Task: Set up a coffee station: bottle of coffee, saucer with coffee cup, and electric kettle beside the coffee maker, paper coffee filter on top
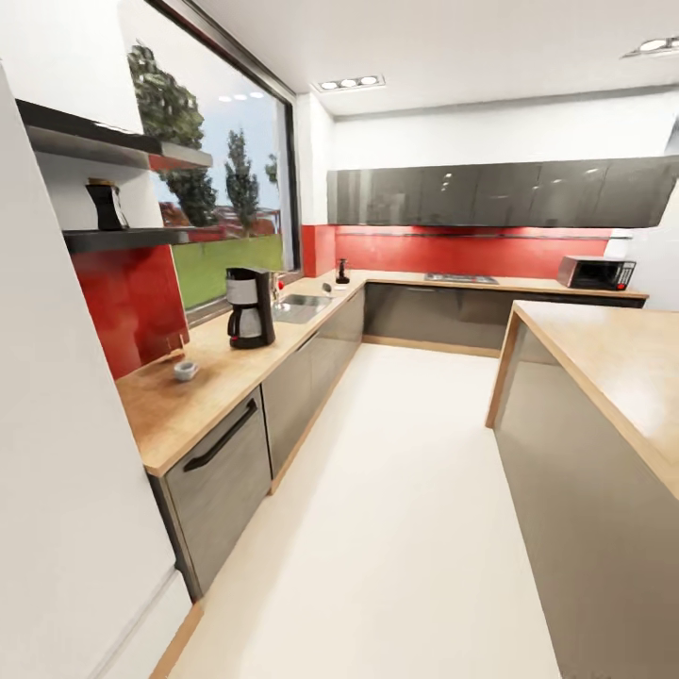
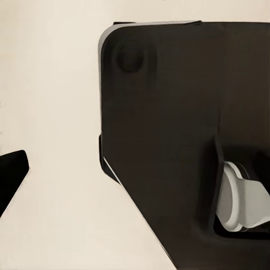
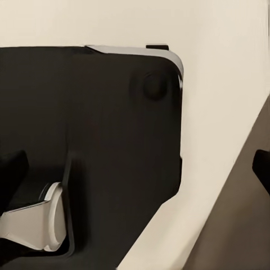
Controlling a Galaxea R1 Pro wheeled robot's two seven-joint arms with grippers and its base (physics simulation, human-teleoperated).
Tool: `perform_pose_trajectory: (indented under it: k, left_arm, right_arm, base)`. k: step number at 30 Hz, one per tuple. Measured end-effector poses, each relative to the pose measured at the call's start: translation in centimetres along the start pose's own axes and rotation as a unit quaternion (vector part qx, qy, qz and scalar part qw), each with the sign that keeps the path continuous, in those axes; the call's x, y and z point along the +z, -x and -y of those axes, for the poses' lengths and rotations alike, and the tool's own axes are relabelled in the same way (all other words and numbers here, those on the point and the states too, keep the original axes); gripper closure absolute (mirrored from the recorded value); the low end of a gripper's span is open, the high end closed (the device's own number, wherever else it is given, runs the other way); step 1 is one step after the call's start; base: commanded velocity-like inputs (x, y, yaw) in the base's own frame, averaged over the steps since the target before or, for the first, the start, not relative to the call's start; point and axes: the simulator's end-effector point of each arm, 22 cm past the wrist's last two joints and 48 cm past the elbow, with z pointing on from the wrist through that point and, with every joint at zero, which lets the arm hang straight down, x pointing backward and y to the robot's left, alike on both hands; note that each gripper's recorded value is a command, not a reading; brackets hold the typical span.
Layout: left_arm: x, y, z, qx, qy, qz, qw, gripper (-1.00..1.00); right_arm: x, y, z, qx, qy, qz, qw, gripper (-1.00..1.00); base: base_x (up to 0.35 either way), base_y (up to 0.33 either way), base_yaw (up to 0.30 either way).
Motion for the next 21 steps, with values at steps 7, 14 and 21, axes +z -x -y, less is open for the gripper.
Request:
perform_pose_trajectory:
  k: [7,14,21]
  left_arm:
    - [0.0,0.1,-0.3,0.001,0.002,0.001,1.0000,-1.00]
    - [0.0,0.2,-1.3,-0.009,0.009,0.002,0.9999,-1.00]
    - [0.3,4.4,-1.6,-0.020,0.008,0.032,0.9992,-1.00]
  right_arm:
    - [0.0,1.3,0.1,-0.001,-0.001,0.014,0.9999,-1.00]
    - [0.0,2.2,0.2,-0.004,-0.003,0.023,0.9997,-1.00]
    - [-0.9,9.5,2.6,-0.007,-0.019,0.100,0.9948,-1.00]
  base:
    - [0.000,0.000,-0.257]
    - [0.000,0.000,-0.034]
    - [0.000,0.000,-0.002]
